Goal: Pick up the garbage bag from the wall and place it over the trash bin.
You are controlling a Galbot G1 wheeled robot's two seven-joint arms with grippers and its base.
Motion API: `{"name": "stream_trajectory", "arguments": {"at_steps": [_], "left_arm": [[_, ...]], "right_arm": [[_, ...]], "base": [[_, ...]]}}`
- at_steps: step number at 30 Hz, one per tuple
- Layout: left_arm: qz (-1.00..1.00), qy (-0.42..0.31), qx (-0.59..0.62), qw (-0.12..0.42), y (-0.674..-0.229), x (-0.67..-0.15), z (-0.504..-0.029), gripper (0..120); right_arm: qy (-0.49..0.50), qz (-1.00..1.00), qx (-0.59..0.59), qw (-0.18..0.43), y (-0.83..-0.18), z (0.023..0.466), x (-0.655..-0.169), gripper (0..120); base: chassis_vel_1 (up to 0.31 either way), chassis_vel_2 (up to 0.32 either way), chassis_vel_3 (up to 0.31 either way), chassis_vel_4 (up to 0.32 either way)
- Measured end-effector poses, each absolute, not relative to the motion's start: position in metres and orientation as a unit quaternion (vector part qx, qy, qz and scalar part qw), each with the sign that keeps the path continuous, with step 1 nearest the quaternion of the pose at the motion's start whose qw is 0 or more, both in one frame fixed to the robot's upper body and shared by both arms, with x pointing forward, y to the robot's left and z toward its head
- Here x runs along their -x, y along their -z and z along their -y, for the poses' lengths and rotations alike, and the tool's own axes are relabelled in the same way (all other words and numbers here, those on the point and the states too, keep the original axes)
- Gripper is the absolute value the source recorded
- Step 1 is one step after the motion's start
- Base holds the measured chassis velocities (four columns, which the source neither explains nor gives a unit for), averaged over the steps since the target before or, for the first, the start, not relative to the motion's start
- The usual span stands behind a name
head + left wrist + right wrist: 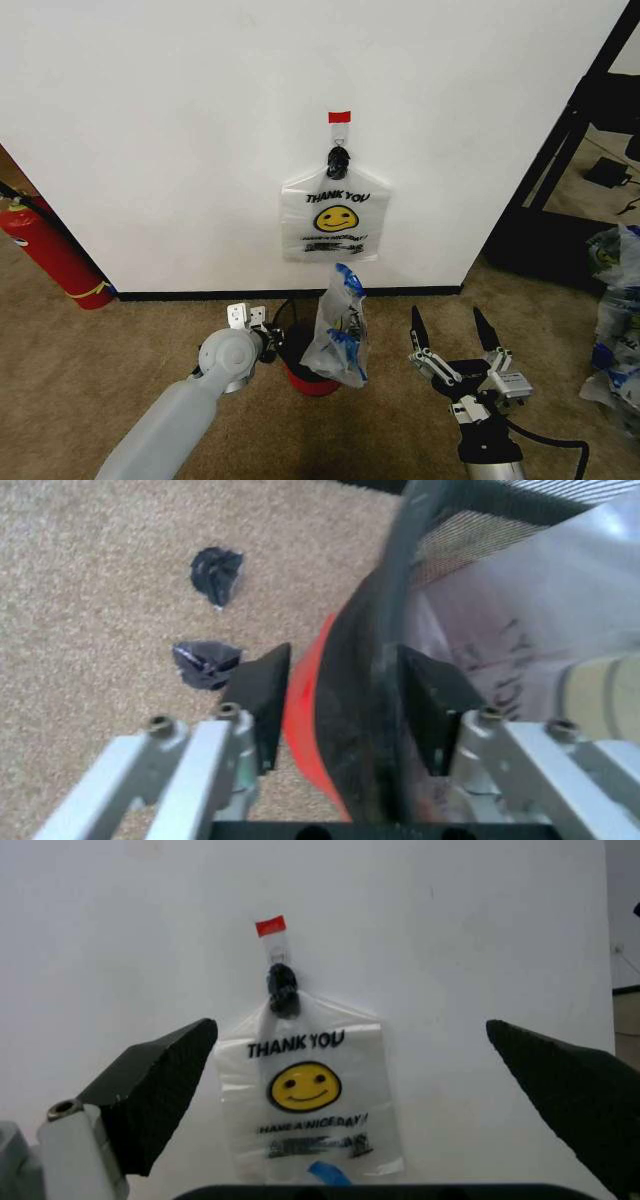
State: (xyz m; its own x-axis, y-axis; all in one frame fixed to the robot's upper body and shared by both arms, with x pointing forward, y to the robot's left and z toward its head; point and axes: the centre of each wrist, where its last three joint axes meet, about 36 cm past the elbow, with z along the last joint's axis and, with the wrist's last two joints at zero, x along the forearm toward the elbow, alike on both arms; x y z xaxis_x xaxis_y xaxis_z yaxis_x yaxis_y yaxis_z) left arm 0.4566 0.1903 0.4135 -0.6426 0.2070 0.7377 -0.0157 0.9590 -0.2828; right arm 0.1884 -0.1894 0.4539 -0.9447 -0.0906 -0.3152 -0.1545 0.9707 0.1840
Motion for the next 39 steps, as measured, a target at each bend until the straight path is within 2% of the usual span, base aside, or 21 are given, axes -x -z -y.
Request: {"name": "stream_trajectory", "arguments": {"at_steps": [4,5,6,11,15,18,21,25,30,39], "left_arm": [[0.903,-0.138,0.066,0.402,-0.426,-0.45,-0.192,64],[0.903,-0.138,0.066,0.402,-0.426,-0.45,-0.192,64],[0.906,-0.136,0.069,0.396,-0.43,-0.449,-0.195,71],[0.918,-0.116,0.078,0.37,-0.449,-0.44,-0.206,91],[0.93,-0.092,0.082,0.345,-0.459,-0.431,-0.208,99],[0.941,-0.076,0.088,0.318,-0.473,-0.423,-0.212,100],[0.959,-0.054,0.102,0.259,-0.496,-0.412,-0.22,100],[0.966,-0.057,0.138,0.211,-0.521,-0.401,-0.218,100],[0.954,-0.075,0.201,0.211,-0.547,-0.396,-0.204,100],[0.929,-0.059,0.245,0.273,-0.569,-0.436,-0.173,100]], "right_arm": [[-0.105,-0.98,0.064,0.154,-0.454,0.189,-0.188,100],[-0.105,-0.98,0.064,0.154,-0.454,0.189,-0.188,100],[-0.105,-0.98,0.064,0.154,-0.454,0.188,-0.188,100],[-0.108,-0.98,0.064,0.156,-0.454,0.188,-0.19,100],[-0.105,-0.98,0.061,0.155,-0.454,0.19,-0.192,100],[-0.098,-0.983,0.051,0.149,-0.451,0.195,-0.195,100],[-0.092,-0.986,0.032,0.136,-0.444,0.201,-0.203,100],[-0.086,-0.99,0.008,0.111,-0.433,0.207,-0.21,100],[-0.076,-0.993,-0.01,0.086,-0.426,0.213,-0.214,100],[-0.056,-0.996,-0.022,0.063,-0.418,0.219,-0.216,100]], "base": [[0.0,0.0,0.0,0.0],[0.0,0.0,0.0,0.0],[0.0,0.0,0.0,0.0],[0.0,0.0,0.0,0.0],[0.0,0.0,0.0,0.0],[0.0,0.0,0.0,0.0],[0.0,0.0,0.0,0.0],[0.0,0.0,0.0,0.0],[0.0,0.0,0.0,0.0],[0.0,0.0,0.0,0.0]]}}
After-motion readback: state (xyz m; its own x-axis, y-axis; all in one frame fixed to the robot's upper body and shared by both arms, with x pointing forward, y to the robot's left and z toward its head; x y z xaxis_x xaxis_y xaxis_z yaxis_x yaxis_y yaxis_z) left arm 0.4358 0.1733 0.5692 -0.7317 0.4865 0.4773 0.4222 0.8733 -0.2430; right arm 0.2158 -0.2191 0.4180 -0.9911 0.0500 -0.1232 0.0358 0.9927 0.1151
